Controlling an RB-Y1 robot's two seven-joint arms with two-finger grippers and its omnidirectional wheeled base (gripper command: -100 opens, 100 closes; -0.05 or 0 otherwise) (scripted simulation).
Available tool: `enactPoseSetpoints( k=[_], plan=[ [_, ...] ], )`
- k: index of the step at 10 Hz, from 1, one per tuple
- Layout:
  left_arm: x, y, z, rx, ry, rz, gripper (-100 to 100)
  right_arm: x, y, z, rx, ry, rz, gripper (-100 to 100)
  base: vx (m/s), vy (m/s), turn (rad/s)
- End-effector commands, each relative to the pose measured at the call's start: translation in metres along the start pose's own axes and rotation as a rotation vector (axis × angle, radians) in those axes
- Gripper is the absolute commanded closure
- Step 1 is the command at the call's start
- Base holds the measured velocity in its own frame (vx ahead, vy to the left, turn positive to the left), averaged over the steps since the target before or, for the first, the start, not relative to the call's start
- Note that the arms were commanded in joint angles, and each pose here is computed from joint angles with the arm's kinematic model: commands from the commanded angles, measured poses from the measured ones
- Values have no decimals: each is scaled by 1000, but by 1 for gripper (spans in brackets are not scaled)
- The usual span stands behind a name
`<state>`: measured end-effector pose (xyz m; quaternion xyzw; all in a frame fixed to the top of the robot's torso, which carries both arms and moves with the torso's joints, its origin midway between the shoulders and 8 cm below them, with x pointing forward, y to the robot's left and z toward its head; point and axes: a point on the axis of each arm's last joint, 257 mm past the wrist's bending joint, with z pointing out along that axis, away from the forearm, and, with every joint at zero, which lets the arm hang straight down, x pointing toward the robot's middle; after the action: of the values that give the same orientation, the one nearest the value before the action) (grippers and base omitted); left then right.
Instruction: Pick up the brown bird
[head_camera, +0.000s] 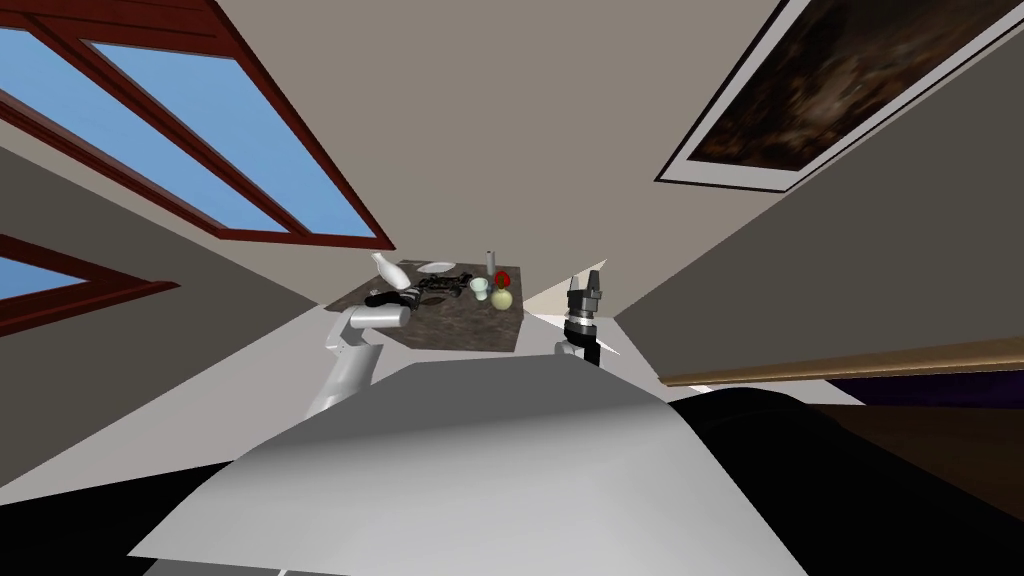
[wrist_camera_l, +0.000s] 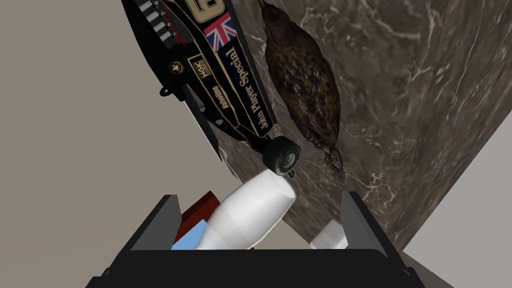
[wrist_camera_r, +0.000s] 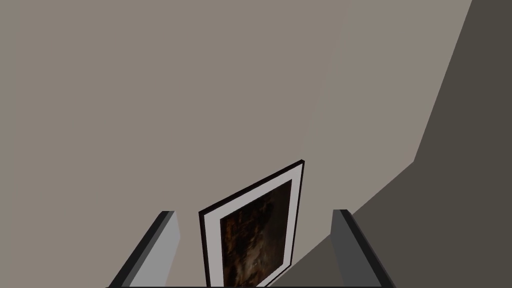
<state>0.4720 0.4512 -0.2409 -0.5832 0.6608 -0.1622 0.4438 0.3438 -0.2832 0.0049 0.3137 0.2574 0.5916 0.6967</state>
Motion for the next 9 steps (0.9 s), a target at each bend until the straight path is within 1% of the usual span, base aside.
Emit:
enactPoseSetpoints(
  k=[1,4,7,8,9],
  plan=[
    [1,9,1,-41,9,-5,-100,0,0,0,0,0,0,0,32,28,-33],
    [4,22,5,-121,36,-27,-100,0,0,0,0,0,0,0,46,36,-36],
    [9,35,5,-187,56,-37,-100,0,0,0,0,0,0,0,40,36,-33],
    [12,41,6,-222,72,-47,-100,0,0,0,0,0,0,0,60,39,-39],
    [13,43,6,-230,73,-47,-100,0,0,0,0,0,0,0,46,36,-22]
  ],
)
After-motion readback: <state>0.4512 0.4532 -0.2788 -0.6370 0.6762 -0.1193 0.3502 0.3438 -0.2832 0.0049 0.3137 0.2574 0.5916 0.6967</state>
